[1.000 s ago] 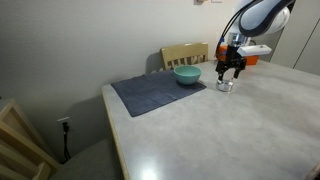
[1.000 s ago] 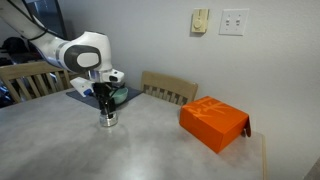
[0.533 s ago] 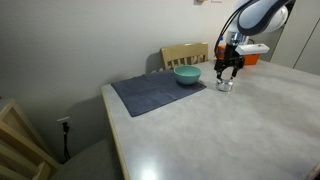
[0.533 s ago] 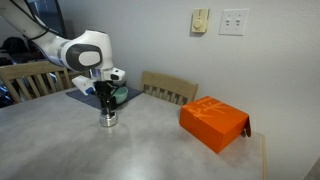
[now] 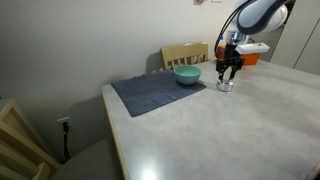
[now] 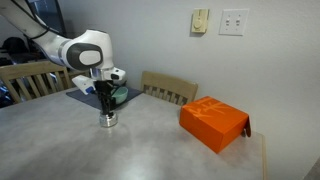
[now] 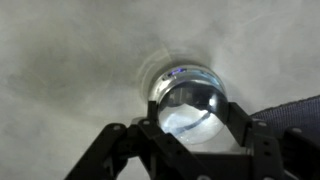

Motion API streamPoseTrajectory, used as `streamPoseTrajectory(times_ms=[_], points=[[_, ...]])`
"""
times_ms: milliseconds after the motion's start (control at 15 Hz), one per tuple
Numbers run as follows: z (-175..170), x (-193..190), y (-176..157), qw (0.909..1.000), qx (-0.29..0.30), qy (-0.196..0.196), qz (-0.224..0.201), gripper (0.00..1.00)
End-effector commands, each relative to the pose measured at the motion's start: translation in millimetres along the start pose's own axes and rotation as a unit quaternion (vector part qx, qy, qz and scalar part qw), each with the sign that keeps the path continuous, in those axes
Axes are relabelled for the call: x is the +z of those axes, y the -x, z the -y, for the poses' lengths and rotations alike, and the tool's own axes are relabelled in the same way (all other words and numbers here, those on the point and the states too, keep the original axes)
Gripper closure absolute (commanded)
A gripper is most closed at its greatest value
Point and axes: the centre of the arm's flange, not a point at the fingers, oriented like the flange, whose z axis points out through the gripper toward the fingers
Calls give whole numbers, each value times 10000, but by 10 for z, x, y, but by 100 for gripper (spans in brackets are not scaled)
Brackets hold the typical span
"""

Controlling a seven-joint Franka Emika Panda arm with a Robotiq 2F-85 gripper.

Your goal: Open the candle tin lid

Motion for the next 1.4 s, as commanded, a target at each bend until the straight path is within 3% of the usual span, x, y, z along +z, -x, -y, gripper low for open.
streamPoseTrajectory(times_ms=[0, 467, 733, 933, 1133, 1333], points=[[-20, 22, -41, 9999, -8, 89, 141, 56], [2, -238, 80, 9990, -69, 394, -205, 56], [29, -471, 176, 9986, -113, 313, -413, 56], [112, -528, 309, 9998, -125, 54, -119, 56], [270, -404, 520, 9976, -287, -286, 562, 56], [416, -248, 684, 9924, -406, -379, 1094, 56]])
